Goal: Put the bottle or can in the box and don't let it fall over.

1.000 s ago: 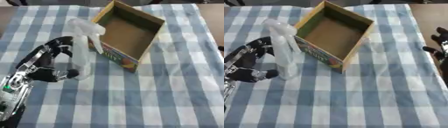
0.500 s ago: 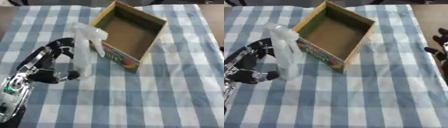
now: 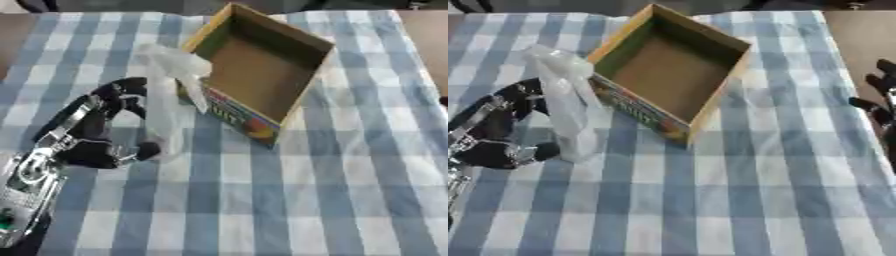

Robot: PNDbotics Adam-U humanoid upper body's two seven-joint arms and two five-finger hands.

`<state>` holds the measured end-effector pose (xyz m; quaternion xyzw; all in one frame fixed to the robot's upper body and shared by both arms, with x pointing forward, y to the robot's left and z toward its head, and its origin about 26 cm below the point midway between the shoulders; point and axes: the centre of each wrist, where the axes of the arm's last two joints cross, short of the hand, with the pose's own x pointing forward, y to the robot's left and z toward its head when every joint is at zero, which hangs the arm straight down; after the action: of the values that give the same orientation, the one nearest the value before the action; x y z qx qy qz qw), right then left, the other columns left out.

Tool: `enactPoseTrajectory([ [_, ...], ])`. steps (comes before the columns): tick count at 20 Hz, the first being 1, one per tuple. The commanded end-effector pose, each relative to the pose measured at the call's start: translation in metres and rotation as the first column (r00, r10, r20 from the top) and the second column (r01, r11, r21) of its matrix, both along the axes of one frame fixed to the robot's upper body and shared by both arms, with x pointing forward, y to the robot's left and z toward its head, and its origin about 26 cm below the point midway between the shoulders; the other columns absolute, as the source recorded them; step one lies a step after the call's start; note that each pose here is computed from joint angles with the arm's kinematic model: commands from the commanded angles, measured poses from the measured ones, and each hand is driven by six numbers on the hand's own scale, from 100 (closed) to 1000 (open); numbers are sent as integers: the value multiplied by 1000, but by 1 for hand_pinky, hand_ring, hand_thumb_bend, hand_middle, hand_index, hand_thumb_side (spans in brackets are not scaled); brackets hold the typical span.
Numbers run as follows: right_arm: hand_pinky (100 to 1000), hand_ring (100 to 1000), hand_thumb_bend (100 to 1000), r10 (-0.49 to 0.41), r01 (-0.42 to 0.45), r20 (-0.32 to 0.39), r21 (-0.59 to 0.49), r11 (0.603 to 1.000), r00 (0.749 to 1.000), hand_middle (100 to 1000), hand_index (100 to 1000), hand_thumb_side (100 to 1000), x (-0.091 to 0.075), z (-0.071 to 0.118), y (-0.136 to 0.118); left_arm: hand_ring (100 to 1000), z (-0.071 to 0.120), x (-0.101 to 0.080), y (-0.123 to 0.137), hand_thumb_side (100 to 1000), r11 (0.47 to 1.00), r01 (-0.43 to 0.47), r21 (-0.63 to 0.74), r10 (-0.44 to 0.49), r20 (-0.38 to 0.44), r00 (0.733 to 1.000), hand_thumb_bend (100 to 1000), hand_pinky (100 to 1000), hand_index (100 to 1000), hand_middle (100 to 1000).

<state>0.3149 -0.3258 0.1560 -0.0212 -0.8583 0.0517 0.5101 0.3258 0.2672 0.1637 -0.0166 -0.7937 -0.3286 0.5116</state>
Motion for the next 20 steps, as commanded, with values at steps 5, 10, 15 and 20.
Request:
enactPoseTrajectory([
  [5,806,1000,100,3,-2,21,-18,1000,1000,1000,902,654,0,6,-1,639,6,-4,0,272,1000,-26,-10,26,28,999,645,1000,920,767],
  [10,807,1000,100,1,-1,19,-17,1000,1000,1000,902,658,0,6,-1,639,6,-6,1,273,998,-52,-31,53,28,998,626,1000,920,767],
  [15,807,1000,100,-1,1,18,-17,1000,1000,1000,903,660,0,5,-1,648,6,-7,4,277,995,-96,-35,98,32,995,682,1000,929,778],
  [20,807,1000,100,-1,2,16,-16,1000,1000,1000,903,662,-1,5,-2,662,5,-7,6,281,990,-140,-32,141,27,990,729,1000,950,790],
])
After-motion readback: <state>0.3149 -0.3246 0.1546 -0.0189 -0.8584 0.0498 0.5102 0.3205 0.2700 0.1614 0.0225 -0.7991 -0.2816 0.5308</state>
